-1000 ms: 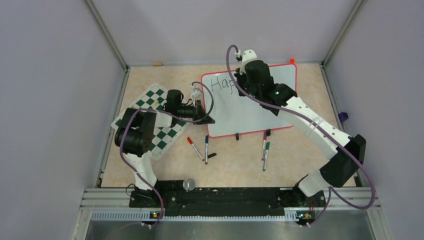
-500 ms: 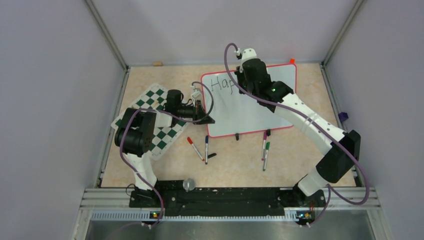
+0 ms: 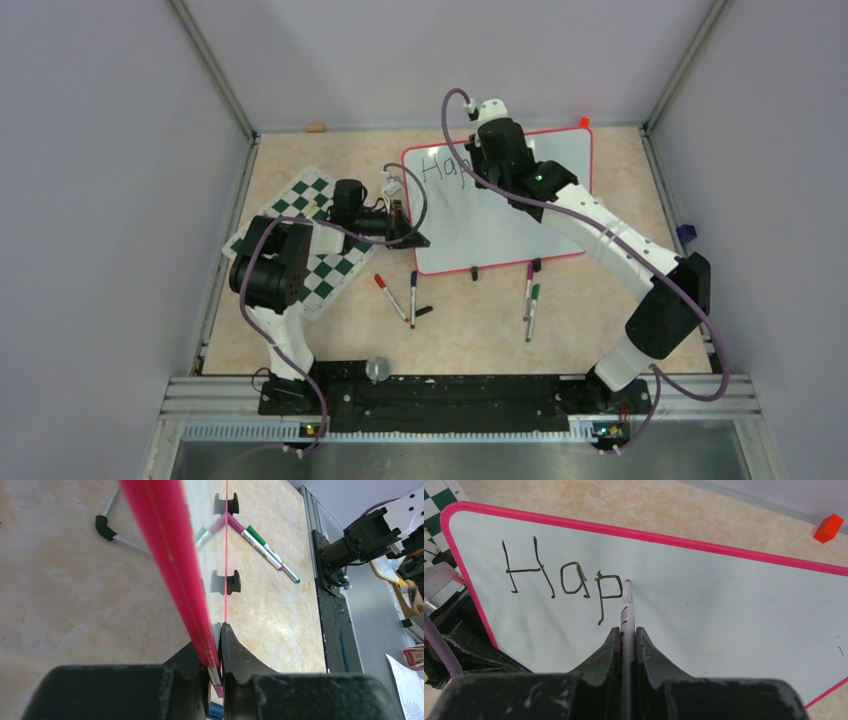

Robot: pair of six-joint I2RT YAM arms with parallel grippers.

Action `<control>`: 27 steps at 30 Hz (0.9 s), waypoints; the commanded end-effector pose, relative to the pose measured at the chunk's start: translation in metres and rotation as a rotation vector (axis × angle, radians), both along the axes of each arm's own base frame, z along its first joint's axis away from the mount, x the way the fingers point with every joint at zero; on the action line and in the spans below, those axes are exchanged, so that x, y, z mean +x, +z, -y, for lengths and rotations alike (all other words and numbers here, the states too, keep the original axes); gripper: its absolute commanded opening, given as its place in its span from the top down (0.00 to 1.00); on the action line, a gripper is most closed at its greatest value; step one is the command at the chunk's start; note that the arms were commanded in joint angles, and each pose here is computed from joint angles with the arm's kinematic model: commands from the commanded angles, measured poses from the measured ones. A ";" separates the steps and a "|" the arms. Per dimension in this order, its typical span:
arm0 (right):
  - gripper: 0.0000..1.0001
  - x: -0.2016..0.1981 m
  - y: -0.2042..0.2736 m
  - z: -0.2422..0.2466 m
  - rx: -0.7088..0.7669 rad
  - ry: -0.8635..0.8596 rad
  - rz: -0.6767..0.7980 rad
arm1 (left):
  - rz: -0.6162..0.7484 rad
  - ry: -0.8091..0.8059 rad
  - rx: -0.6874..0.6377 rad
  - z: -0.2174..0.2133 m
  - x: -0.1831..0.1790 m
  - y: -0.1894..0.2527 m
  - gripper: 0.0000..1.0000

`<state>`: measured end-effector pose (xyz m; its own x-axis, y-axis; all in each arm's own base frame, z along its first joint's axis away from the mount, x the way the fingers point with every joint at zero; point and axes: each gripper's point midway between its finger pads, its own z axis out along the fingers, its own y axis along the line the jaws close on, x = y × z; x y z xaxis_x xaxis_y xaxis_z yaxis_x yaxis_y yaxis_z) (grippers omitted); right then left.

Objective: Write a sentence on the whiteboard

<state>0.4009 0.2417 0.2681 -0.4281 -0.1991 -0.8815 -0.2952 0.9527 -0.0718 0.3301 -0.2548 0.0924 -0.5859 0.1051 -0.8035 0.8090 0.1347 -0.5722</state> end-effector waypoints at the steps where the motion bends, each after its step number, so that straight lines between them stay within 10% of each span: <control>1: 1.00 0.014 0.021 0.003 0.015 -0.040 0.061 | 0.000 -0.040 0.027 0.002 -0.016 -0.026 1.00; 27: 1.00 -0.028 -0.027 0.015 0.022 0.007 -0.078 | 0.002 -0.040 0.027 0.002 -0.017 -0.025 1.00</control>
<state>0.3736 0.2301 0.2285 -0.5109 -0.2168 -0.8319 -0.3126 0.9483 -0.0552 0.3303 -0.2548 0.0923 -0.5889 0.1045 -0.8014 0.8066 0.1373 -0.5749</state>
